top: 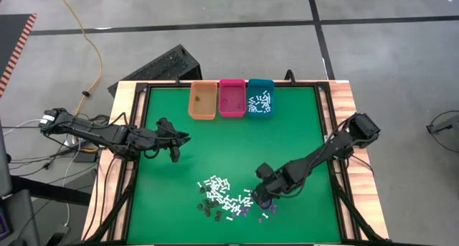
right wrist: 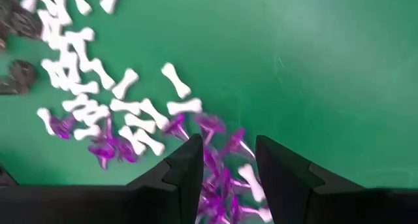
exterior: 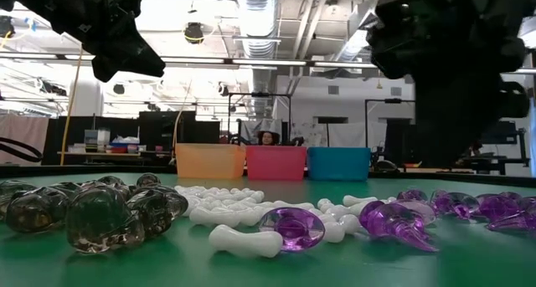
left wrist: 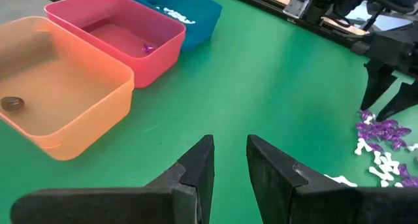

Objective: Sort Halloween decoration
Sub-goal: Put the violet witch hat toy into the red bin

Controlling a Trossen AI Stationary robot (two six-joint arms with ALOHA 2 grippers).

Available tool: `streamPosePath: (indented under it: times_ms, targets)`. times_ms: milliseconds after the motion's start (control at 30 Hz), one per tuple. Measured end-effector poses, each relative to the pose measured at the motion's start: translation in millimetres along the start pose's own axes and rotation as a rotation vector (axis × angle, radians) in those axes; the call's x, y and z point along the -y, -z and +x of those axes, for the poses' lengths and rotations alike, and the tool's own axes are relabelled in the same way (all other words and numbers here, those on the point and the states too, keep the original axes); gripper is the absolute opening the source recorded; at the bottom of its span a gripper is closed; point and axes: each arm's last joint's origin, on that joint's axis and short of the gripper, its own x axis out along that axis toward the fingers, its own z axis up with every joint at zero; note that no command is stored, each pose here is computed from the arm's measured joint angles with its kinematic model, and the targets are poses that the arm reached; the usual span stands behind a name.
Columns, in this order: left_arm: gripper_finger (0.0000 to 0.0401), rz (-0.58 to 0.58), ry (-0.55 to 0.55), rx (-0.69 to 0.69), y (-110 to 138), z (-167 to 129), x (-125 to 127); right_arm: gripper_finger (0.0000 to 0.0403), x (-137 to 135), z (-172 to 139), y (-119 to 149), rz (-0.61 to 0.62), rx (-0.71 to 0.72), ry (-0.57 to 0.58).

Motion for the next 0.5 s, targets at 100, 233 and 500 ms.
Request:
streamPosePath:
  times_ms: [100, 233, 500]
  targets:
    - [0.0081, 0.0, 0.0, 0.0, 0, 0, 0, 0.017, 2, -1, 5, 0.023, -0.009, 0.023]
    - [0.0081, -0.007, 0.0, 0.0, 0, 0, 0, 0.017, 2, 3, 9, 0.043, -0.015, 0.036]
    - [0.0081, -0.007, 0.0, -0.001, 0, 0, 0, 0.017, 1, 20, 16, 0.035, -0.029, 0.056]
